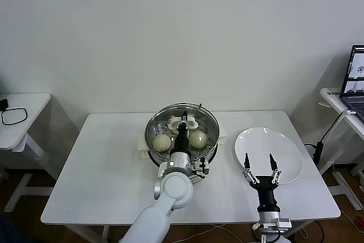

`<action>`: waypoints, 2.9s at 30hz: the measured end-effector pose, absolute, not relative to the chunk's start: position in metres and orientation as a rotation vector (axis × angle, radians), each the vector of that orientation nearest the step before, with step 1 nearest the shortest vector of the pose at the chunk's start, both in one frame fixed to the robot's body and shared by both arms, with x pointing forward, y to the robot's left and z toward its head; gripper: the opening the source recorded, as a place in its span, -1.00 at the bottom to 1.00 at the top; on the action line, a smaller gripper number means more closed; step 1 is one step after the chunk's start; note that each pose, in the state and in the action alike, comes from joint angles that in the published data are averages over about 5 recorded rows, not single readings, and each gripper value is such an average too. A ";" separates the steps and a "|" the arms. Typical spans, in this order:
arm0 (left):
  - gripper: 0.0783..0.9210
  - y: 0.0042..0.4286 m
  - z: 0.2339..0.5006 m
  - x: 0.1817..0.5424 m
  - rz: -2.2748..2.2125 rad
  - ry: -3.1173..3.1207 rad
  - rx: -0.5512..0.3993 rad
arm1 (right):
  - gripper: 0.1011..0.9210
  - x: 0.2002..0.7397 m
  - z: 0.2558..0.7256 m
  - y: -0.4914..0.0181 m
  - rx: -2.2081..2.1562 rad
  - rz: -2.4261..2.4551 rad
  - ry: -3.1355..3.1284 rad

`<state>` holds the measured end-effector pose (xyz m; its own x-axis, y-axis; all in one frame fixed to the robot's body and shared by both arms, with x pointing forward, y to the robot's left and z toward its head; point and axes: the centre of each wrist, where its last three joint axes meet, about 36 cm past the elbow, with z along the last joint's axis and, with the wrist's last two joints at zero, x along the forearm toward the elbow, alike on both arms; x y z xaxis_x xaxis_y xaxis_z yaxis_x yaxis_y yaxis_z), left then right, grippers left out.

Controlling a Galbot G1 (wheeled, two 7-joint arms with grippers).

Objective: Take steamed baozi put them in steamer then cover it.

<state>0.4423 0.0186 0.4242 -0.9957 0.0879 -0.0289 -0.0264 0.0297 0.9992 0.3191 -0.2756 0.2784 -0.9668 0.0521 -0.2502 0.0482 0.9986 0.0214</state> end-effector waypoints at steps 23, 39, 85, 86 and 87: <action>-0.64 0.024 0.415 0.439 2.153 2.174 0.097 | 0.76 0.319 0.277 -0.275 0.066 0.015 2.890; 0.45 0.045 0.426 0.398 2.096 2.193 0.086 | 0.76 0.320 0.276 -0.274 0.045 0.009 2.884; 0.77 0.223 0.395 0.299 0.410 2.958 0.035 | 0.76 0.314 0.351 -0.261 -0.042 0.113 2.913; 0.77 0.223 0.394 0.298 0.401 2.960 0.033 | 0.76 0.314 0.352 -0.261 -0.041 0.112 2.913; 0.77 0.224 0.394 0.297 0.393 2.961 0.033 | 0.76 0.313 0.353 -0.261 -0.041 0.111 2.914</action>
